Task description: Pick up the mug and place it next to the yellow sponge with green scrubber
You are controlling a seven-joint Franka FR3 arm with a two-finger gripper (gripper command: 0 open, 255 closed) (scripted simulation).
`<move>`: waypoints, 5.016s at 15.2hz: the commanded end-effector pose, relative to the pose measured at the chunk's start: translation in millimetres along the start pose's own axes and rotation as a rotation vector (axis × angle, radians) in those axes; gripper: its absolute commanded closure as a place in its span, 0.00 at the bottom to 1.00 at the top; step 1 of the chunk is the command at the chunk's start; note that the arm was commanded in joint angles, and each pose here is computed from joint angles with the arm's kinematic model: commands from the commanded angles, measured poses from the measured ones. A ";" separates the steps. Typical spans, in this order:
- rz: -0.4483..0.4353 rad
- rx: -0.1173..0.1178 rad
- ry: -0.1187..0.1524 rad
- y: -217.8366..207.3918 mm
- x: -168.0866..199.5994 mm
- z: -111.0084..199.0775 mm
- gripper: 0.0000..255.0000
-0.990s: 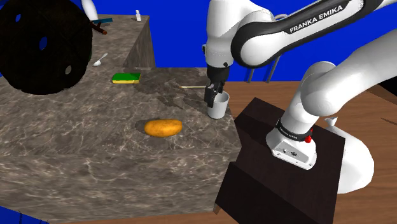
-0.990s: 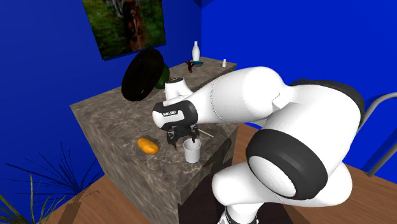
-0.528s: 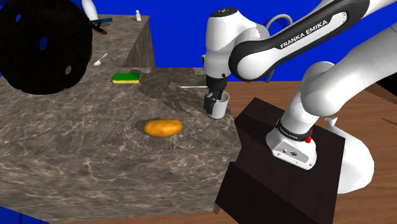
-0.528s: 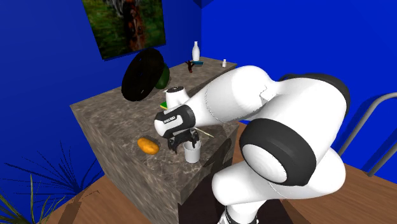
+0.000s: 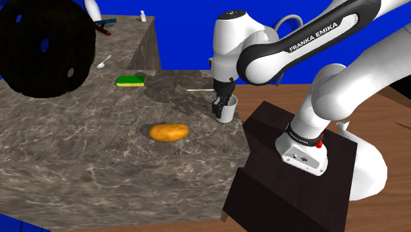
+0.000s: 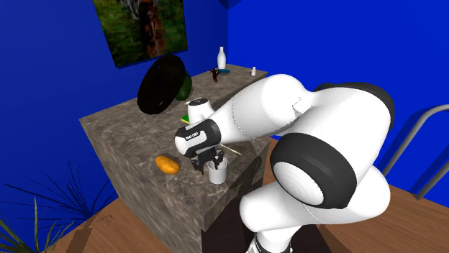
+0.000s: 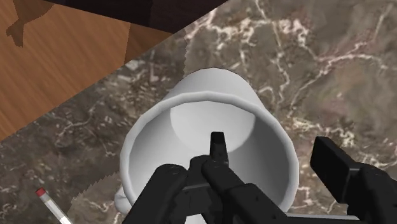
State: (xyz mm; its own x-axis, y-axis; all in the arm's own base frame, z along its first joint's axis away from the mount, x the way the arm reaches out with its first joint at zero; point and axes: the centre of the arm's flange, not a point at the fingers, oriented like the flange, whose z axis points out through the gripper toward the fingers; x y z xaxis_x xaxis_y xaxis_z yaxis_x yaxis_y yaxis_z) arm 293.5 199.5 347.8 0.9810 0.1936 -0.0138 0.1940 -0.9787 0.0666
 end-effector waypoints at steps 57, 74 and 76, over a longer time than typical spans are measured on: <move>0.000 0.000 0.000 44.8 192.7 -174.0 1.00; 0.000 0.000 0.000 79.9 400.4 -170.2 1.00; 0.000 0.000 0.000 79.1 400.6 -159.7 1.00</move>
State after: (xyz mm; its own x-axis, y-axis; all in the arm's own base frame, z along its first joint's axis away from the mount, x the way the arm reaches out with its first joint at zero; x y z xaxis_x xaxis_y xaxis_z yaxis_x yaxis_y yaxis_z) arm 700.7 210.8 511.2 0.9809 0.1940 -0.0150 0.1946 -0.9786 0.0666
